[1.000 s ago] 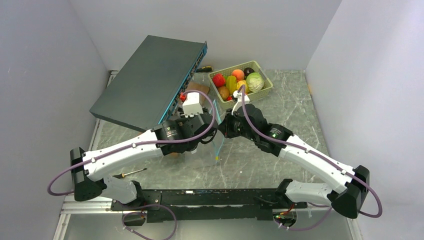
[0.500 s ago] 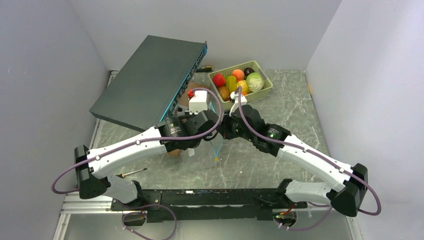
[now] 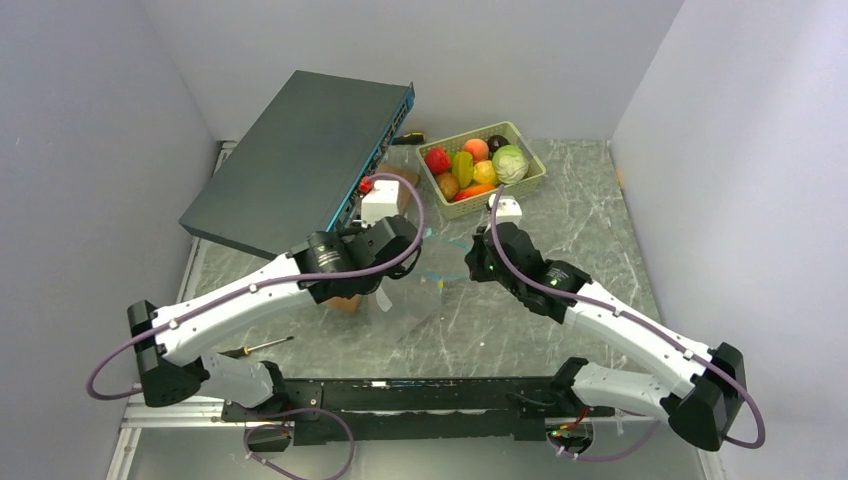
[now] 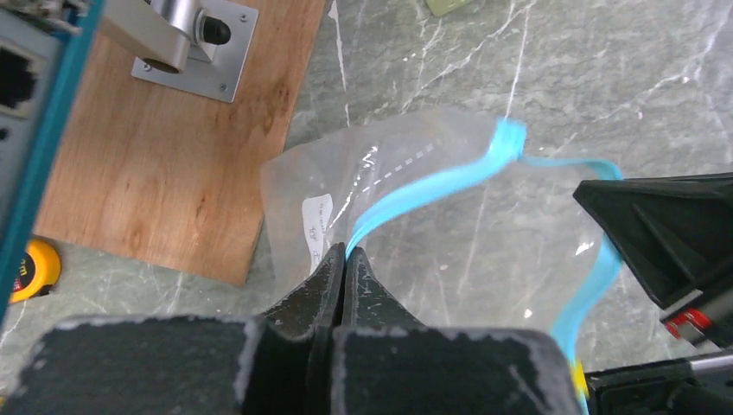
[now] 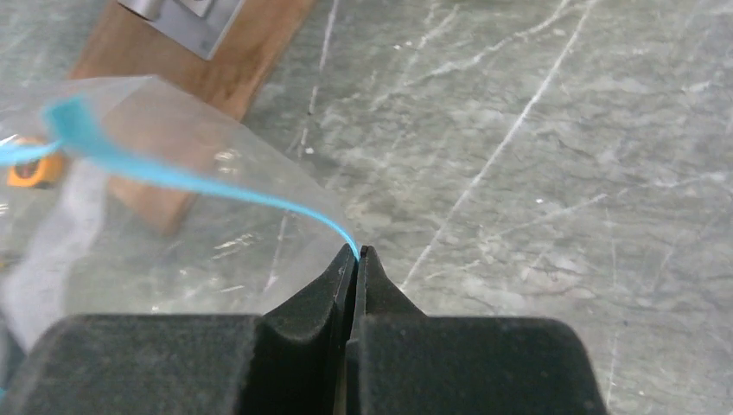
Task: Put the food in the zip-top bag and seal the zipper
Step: Open the zipper of the food storage bag at the center of the board.
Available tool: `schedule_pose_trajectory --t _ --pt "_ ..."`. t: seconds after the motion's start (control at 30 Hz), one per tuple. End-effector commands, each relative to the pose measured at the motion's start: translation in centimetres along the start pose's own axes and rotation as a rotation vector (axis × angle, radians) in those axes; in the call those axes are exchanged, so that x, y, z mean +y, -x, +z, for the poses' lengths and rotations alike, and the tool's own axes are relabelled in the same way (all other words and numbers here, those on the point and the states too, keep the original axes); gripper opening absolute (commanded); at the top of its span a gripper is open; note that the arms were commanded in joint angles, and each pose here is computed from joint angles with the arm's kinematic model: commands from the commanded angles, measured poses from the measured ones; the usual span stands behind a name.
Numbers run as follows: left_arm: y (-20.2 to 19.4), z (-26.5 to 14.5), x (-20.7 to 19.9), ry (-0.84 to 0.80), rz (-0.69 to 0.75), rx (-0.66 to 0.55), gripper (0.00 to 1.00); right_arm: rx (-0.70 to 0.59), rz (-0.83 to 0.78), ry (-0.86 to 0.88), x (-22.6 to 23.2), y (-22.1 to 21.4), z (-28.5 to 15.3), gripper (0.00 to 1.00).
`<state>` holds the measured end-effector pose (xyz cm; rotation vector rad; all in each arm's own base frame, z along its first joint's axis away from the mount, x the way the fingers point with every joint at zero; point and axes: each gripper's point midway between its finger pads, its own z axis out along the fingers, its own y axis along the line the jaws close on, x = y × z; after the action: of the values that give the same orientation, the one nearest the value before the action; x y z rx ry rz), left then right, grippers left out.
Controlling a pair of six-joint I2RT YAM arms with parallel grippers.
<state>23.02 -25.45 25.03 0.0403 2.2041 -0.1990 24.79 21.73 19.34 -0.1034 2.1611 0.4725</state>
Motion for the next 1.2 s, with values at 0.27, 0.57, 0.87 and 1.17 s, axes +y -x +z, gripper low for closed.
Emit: schedule_pose_trajectory --t 0.27,0.57,0.87,1.17 --pt "-0.6 -0.7 -1.1 -0.091 -0.072 0.033 0.00 0.044 -0.057 0.149 2.9 0.0 0.3 0.00" --pt "-1.2 0.6 -0.9 -0.032 -0.133 0.025 0.00 0.068 -0.099 0.131 3.3 1.2 0.1 0.38" --pt "-0.7 1.0 -0.5 -0.023 -0.158 -0.001 0.00 -0.030 -0.107 0.080 3.1 6.0 -1.5 0.62" --pt "-0.6 0.7 -0.5 -0.045 -0.151 0.014 0.00 -0.242 0.154 -0.133 -3.3 14.4 1.5 1.00"
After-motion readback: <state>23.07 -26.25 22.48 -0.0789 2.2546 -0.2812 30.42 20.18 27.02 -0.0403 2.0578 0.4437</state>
